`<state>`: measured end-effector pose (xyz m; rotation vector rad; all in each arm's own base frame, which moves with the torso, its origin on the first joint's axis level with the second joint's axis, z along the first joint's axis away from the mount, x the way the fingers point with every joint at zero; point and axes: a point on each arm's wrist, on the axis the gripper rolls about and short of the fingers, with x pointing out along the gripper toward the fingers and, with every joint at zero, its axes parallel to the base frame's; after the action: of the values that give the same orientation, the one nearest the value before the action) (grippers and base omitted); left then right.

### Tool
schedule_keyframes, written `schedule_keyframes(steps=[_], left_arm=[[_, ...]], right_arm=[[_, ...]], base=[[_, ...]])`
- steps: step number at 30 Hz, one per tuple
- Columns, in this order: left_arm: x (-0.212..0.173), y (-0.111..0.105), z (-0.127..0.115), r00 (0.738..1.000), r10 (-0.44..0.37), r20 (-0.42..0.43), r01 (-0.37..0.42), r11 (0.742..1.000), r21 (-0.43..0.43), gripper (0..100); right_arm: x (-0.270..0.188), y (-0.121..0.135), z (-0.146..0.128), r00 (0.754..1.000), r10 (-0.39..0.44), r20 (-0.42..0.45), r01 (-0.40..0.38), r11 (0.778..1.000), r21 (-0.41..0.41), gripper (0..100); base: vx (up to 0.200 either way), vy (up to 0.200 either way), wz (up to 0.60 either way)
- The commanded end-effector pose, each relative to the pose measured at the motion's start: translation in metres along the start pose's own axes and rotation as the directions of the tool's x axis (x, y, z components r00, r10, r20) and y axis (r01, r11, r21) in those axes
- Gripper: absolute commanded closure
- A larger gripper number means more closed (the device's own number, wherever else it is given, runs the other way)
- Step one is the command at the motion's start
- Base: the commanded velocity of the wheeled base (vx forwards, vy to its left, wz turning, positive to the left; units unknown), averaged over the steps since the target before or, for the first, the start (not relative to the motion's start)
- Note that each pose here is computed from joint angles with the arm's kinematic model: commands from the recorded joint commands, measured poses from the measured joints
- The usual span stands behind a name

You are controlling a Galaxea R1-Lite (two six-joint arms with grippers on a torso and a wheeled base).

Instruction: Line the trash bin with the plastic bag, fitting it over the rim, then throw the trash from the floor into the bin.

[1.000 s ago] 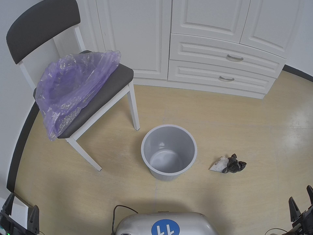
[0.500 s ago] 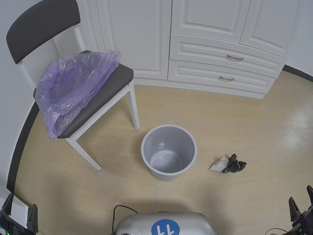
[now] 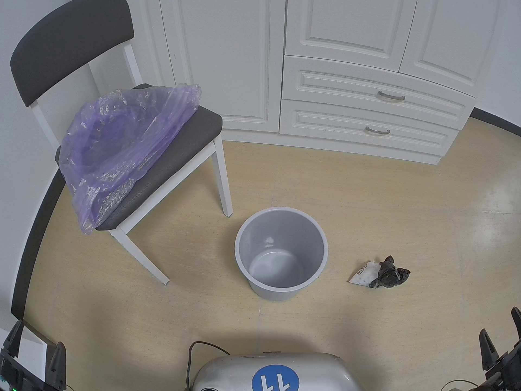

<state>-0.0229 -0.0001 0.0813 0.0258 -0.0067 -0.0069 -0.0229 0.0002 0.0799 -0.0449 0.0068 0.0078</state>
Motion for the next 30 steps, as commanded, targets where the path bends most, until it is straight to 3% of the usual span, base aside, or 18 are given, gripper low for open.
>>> schedule_keyframes(steps=[1,7,12,20,21,22,23,25,27,30], left_arm=[[0.000,0.000,-0.005,1.000,-0.010,0.001,0.010,1.000,0.011,0],[0.000,0.000,-0.005,1.000,-0.008,-0.002,0.008,1.000,0.000,0],[0.000,0.001,-0.005,0.999,0.045,-0.002,-0.045,0.994,-0.098,0],[0.000,0.001,-0.004,0.998,0.058,0.009,-0.057,0.995,-0.087,0],[0.000,0.001,0.000,0.998,0.040,0.046,-0.037,0.997,-0.064,0],[0.000,0.001,0.000,0.998,0.038,0.054,-0.034,0.998,-0.058,0],[-0.001,-0.001,0.009,0.990,-0.034,0.135,0.030,0.999,0.029,0],[-0.001,-0.003,0.008,0.979,-0.156,0.133,0.138,0.981,0.135,0],[-0.001,-0.004,0.006,0.975,-0.191,0.114,0.176,0.975,0.136,0],[-0.001,-0.003,0.007,0.980,-0.155,0.121,0.144,0.985,0.095,0]], right_arm=[[0.000,0.000,-0.005,1.000,0.003,0.001,-0.003,1.000,-0.006,0],[0.000,0.000,-0.005,1.000,0.006,0.006,-0.006,1.000,0.008,0],[0.000,0.000,-0.004,1.000,-0.009,0.007,0.009,0.998,0.066,0],[0.000,0.000,-0.005,1.000,-0.023,0.004,0.023,0.999,0.046,0],[0.000,0.000,-0.004,1.000,-0.002,0.008,0.002,1.000,-0.006,0],[0.000,0.000,-0.004,1.000,0.001,0.009,-0.001,1.000,-0.009,0],[0.000,0.001,-0.004,1.000,0.024,0.011,-0.024,0.999,-0.028,0],[0.000,0.001,-0.004,1.000,0.019,0.013,-0.019,0.999,-0.026,0],[0.000,0.001,-0.004,1.000,0.016,0.014,-0.016,1.000,-0.014,0],[-0.001,0.000,0.001,0.999,-0.011,0.043,0.009,0.998,0.057,0]], base=[[0.000,0.000,0.00],[0.000,0.000,0.00],[0.000,0.000,0.00],[0.000,0.000,0.00],[0.000,0.000,0.00],[0.000,0.000,0.00],[0.000,0.000,0.00],[0.000,0.000,0.00],[0.000,0.000,0.00],[0.000,0.000,0.00]])
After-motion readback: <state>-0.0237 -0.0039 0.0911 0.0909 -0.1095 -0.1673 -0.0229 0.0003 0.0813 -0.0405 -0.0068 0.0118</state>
